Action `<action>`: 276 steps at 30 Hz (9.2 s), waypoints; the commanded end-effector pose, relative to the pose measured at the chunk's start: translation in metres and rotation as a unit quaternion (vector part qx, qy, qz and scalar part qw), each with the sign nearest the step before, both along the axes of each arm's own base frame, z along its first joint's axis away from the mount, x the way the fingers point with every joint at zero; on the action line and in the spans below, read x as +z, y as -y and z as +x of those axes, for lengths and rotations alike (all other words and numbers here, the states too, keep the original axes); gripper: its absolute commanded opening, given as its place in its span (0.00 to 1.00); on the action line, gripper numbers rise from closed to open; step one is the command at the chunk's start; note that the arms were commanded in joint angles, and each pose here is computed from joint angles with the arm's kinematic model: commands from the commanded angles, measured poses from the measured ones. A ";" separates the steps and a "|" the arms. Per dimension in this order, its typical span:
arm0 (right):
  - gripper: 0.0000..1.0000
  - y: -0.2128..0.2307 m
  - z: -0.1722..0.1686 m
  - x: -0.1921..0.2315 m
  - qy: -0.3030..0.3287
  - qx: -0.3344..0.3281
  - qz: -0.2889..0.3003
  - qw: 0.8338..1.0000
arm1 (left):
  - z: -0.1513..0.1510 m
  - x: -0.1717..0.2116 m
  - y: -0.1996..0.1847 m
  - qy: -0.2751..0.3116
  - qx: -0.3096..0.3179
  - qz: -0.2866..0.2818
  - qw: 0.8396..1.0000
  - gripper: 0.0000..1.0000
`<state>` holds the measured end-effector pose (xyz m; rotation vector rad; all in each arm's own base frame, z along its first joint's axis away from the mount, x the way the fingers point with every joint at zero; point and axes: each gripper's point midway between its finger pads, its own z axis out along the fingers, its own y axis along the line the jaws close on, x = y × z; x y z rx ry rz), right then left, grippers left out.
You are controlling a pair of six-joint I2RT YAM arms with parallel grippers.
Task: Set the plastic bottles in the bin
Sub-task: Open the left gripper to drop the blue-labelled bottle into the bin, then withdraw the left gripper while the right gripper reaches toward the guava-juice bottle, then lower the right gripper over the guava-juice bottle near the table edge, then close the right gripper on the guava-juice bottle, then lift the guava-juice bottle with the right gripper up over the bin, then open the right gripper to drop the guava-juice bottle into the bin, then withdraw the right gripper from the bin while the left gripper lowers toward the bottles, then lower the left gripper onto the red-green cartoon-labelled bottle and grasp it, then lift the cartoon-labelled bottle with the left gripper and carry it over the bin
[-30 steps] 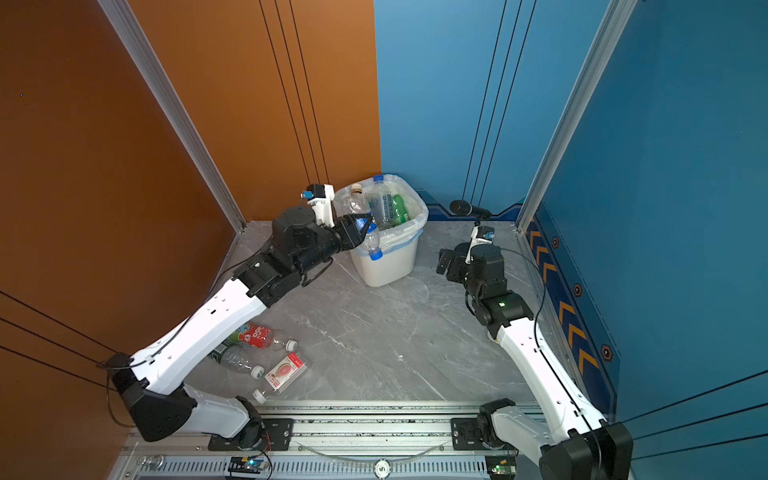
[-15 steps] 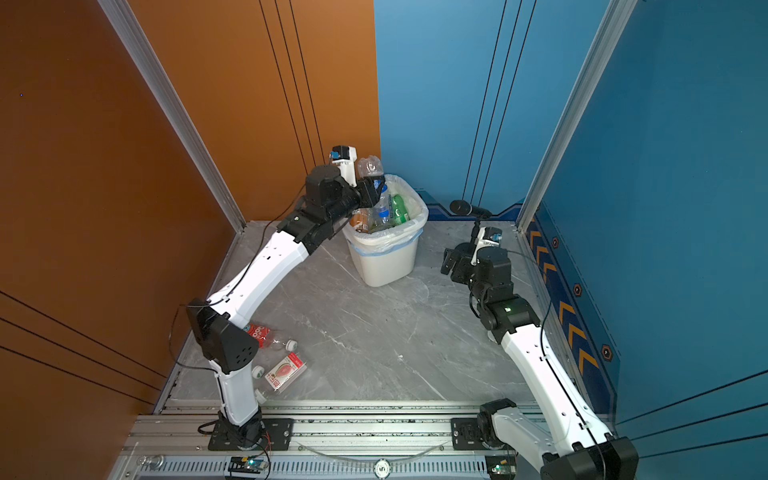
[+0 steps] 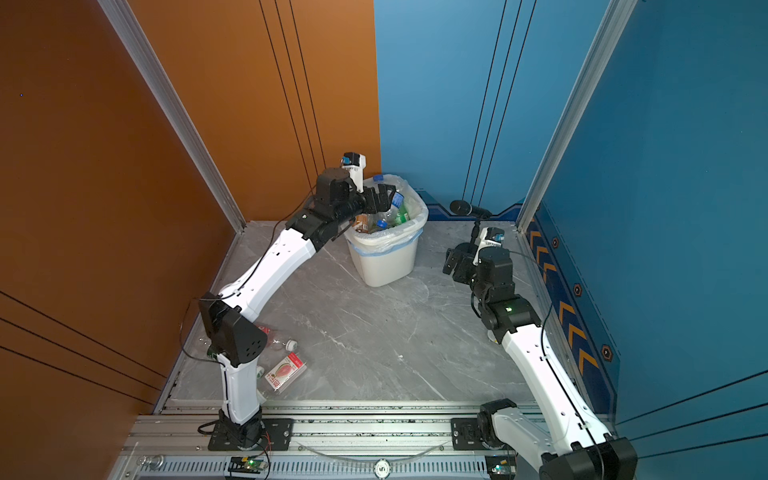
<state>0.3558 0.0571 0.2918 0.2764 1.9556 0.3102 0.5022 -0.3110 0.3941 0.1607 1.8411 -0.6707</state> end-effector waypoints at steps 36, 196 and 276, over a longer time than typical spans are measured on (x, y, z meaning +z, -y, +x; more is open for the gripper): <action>1.00 -0.264 -0.082 -0.069 -0.036 0.468 -0.119 0.875 | -0.163 -0.145 -0.236 -0.137 0.234 -0.042 0.962 0.98; 1.00 -0.101 0.067 0.133 0.164 0.073 -0.067 0.981 | -0.208 -0.218 -0.317 -0.289 0.316 -0.149 0.892 0.98; 1.00 -0.043 0.031 -0.024 -0.012 0.059 -0.008 0.998 | -0.190 -0.356 -0.312 -0.455 0.371 -0.169 0.792 0.65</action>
